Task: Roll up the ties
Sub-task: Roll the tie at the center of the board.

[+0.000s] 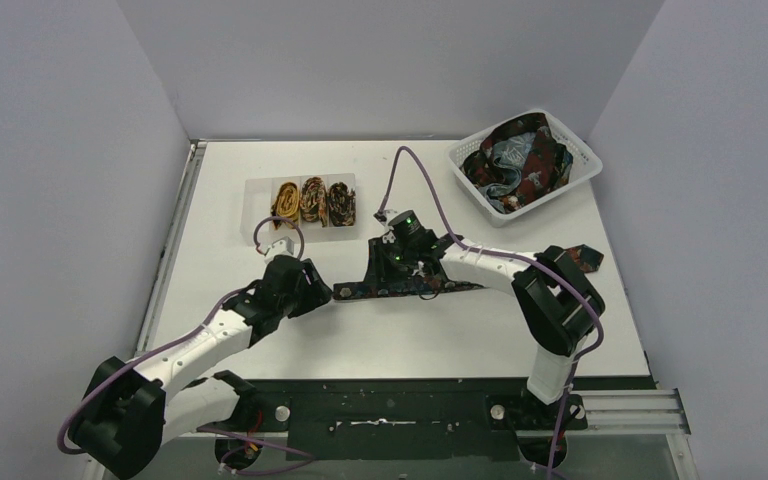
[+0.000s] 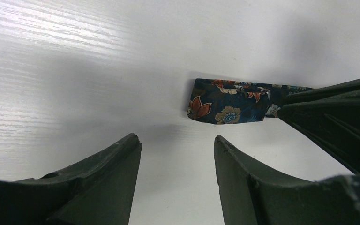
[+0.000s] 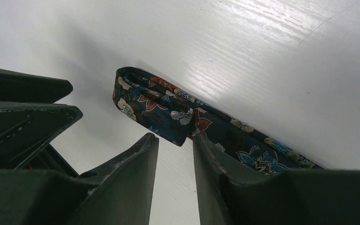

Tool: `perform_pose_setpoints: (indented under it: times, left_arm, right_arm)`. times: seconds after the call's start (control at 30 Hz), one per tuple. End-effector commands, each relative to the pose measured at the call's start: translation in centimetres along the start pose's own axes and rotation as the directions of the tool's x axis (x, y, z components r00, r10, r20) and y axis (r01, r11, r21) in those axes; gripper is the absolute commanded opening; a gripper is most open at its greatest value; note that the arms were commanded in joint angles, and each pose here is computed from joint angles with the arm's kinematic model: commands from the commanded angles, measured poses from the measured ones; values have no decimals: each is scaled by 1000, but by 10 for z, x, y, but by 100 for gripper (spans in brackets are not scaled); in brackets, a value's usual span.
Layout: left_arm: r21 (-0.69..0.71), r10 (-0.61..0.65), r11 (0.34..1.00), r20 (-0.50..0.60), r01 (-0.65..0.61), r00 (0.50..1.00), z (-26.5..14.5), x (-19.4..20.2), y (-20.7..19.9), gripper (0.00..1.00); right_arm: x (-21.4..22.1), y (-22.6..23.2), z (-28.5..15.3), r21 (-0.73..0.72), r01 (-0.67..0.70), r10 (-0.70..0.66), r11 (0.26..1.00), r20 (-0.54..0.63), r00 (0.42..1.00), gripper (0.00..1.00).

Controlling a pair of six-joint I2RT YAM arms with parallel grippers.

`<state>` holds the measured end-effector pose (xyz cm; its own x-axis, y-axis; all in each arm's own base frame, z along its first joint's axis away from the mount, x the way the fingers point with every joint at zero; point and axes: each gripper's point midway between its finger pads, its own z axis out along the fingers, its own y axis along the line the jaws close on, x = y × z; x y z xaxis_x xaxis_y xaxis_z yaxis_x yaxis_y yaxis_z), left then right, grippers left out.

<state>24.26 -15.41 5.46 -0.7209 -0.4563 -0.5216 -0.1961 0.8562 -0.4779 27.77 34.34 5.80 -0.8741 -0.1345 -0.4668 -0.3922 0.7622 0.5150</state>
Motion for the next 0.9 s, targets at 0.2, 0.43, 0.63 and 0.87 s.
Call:
perform_pose_setpoints:
  times: [0.2,0.43,0.63,0.87]
  left_arm:
    - [111,-65,992,0,65,998,5,-10,-16,57]
    - [128,-72,989,-22,74,997,9,-8,-17,57]
    - [170,-77,982,-26,80,997,16,-11,-26,57]
    - [191,-78,978,-39,84,996,25,-9,-30,58]
  right_arm:
    - [-1,-5,13,-3,-22,22,1000,13,1000,22]
    - [11,-17,20,36,-31,32,999,-22,999,15]
    - [19,-25,24,66,-36,39,997,-41,998,15]
    - [25,-34,28,95,-46,52,994,-56,997,15]
